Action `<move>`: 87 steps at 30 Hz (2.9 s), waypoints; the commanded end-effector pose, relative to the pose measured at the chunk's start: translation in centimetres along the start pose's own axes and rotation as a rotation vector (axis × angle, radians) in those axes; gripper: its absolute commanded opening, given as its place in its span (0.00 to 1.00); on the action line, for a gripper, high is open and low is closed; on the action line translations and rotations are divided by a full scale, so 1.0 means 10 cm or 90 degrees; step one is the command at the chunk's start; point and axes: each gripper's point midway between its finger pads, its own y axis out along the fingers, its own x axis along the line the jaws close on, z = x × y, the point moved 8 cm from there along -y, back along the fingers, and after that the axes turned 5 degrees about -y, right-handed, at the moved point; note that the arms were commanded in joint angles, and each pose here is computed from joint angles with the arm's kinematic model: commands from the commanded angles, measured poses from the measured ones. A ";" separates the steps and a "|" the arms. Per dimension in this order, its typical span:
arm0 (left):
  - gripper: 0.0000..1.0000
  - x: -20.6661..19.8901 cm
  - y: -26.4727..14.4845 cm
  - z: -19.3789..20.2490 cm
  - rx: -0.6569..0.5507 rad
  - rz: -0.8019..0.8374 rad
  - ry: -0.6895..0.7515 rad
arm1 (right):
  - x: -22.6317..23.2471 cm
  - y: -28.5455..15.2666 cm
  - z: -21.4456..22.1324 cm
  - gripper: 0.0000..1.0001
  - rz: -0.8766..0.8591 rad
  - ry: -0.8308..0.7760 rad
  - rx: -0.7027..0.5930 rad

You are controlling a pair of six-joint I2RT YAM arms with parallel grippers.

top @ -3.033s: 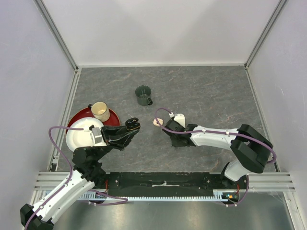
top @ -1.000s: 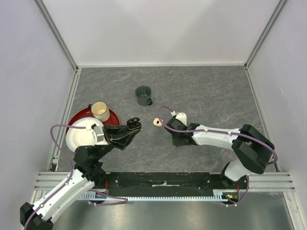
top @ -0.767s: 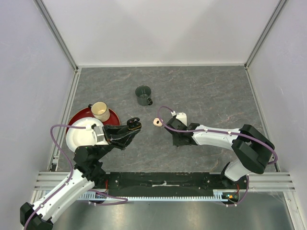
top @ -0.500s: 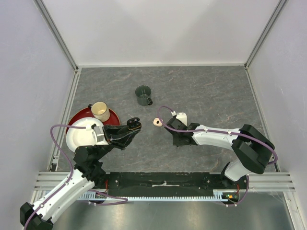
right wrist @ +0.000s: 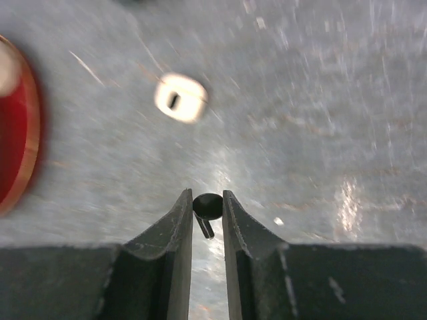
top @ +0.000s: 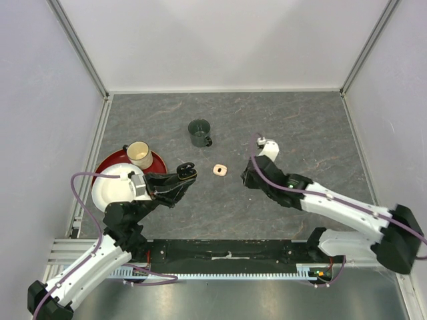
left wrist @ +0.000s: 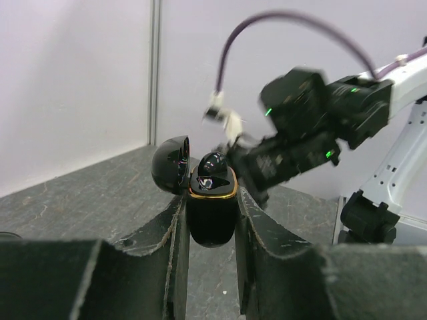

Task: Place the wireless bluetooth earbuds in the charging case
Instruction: Pick up the earbud from the center of the board, then place the earbud in the charging case.

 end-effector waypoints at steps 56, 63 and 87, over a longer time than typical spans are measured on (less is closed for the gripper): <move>0.02 -0.01 0.29 -0.04 -0.030 0.075 0.015 | 1.60 -1.40 -0.63 0.00 -0.592 0.130 -0.550; 0.02 -0.01 0.29 -0.04 -0.031 0.075 0.014 | 1.64 -1.33 -0.58 0.00 -0.580 0.125 -0.540; 0.02 -0.05 0.29 -0.07 -0.041 0.092 0.017 | 1.66 -1.16 -0.51 0.00 -0.529 0.107 -0.532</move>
